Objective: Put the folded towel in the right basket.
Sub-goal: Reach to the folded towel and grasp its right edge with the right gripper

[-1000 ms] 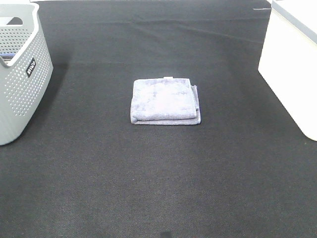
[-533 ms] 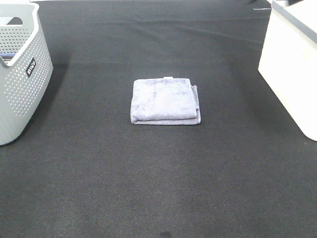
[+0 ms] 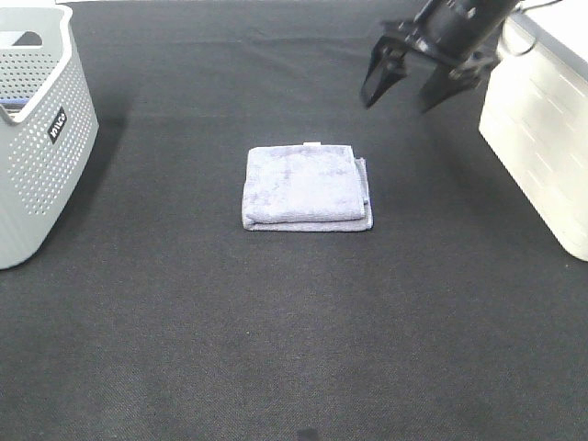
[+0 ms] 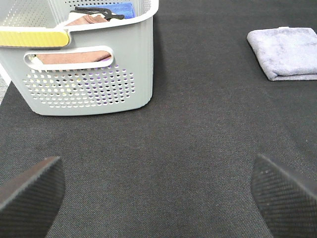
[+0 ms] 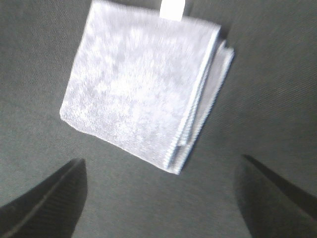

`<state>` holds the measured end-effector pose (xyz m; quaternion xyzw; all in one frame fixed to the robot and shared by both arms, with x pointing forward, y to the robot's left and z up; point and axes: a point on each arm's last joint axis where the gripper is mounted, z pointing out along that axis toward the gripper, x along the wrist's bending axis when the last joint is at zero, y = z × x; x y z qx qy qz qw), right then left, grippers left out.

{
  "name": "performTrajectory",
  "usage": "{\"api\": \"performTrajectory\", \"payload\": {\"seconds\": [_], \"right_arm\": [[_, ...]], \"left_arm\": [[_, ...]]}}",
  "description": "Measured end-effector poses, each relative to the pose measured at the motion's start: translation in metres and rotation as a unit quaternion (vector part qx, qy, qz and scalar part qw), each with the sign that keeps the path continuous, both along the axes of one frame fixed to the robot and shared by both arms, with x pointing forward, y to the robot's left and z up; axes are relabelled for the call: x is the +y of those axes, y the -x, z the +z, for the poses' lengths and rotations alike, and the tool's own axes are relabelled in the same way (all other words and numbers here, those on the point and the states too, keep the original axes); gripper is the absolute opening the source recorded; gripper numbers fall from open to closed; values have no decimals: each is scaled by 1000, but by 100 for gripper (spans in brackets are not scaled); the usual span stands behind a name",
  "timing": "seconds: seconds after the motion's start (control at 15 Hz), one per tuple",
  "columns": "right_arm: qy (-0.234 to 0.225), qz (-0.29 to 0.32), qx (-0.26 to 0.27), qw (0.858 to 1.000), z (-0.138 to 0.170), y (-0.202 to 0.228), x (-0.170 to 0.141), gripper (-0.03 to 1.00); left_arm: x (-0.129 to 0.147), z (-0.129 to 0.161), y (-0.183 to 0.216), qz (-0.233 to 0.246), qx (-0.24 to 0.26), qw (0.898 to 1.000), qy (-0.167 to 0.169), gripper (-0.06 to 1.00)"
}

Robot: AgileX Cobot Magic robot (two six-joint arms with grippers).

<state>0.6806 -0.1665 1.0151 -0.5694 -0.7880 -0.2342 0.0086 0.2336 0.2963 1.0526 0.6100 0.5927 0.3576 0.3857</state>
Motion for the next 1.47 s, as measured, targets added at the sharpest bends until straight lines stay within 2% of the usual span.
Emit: {"api": "performTrajectory", "payload": {"seconds": [0.2,0.33,0.73,0.8,1.0,1.2,1.33,1.47], "right_arm": [[-19,-27,52,998,-27,-24,2,77],[-67,-45,84,993,-42,-40,-8,77],[-71,-37,137,987,-96,-48,-10,77],[-71,-37,137,987,-96,-48,-10,77],[-70,-33,158,984,-129,-49,-9,77],[-98,-17,158,982,-140,-50,0,77],[-111,3,150,982,-146,-47,21,72],[-110,3,144,983,-149,-47,27,53]], "left_arm": [[0,0,0,0,0,1000,0,97],[0,0,0,0,0,1000,0,97],[0,0,0,0,0,1000,0,97],[0,0,0,0,0,1000,0,97],[0,0,0,0,0,1000,0,97],[0,0,0,0,0,1000,0,97],[0,0,0,0,0,1000,0,97],[0,0,0,0,0,1000,0,97]]}}
